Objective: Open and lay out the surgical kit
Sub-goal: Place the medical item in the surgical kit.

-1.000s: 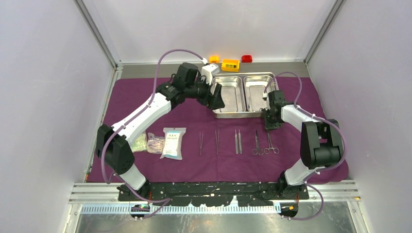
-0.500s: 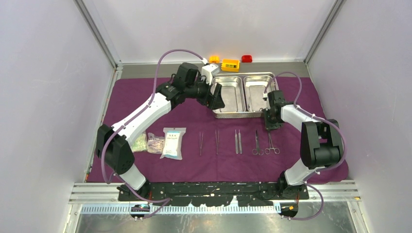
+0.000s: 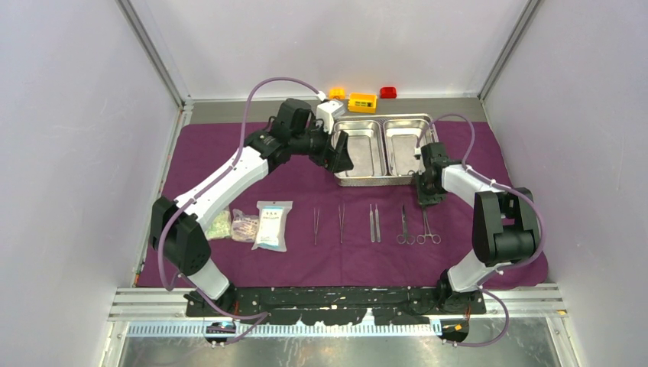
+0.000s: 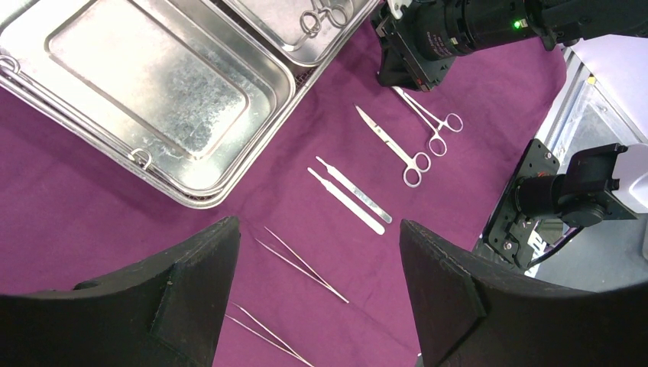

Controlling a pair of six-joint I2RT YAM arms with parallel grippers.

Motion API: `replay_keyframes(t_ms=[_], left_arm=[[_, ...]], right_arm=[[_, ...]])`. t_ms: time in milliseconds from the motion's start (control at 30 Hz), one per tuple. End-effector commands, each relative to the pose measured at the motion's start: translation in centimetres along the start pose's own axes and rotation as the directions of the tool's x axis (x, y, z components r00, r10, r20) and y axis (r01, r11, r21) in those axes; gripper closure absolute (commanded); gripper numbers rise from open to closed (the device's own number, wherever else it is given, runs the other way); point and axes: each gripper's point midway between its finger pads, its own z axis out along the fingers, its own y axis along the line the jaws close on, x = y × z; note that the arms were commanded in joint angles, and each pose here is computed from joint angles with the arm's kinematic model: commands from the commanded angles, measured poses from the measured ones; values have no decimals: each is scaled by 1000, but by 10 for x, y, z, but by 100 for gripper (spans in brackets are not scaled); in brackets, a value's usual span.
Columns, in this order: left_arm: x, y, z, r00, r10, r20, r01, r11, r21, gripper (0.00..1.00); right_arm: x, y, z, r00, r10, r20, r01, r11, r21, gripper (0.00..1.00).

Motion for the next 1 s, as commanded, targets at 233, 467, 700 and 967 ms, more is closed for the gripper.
replay_keyframes(t_ms=[233,467,700,967], left_arm=[[-21,-8,-13,996,43,73,-44,999,13,22],[-20,-7,-13,997,41,72,-42,999,14,22],[-19,-8,-13,997,41,71,-43,999,16,22],[-19,-9,-15,996,45,73,-46,999,16,22]], right_arm=[[-16,0,-2,999,32,29,-32,999,15,94],[-16,0,-1,999,27,30,-27,1000,15,94],[-16,0,0,999,21,27,-21,1000,15,93],[-15,-1,0,1000,18,26,-19,1000,19,87]])
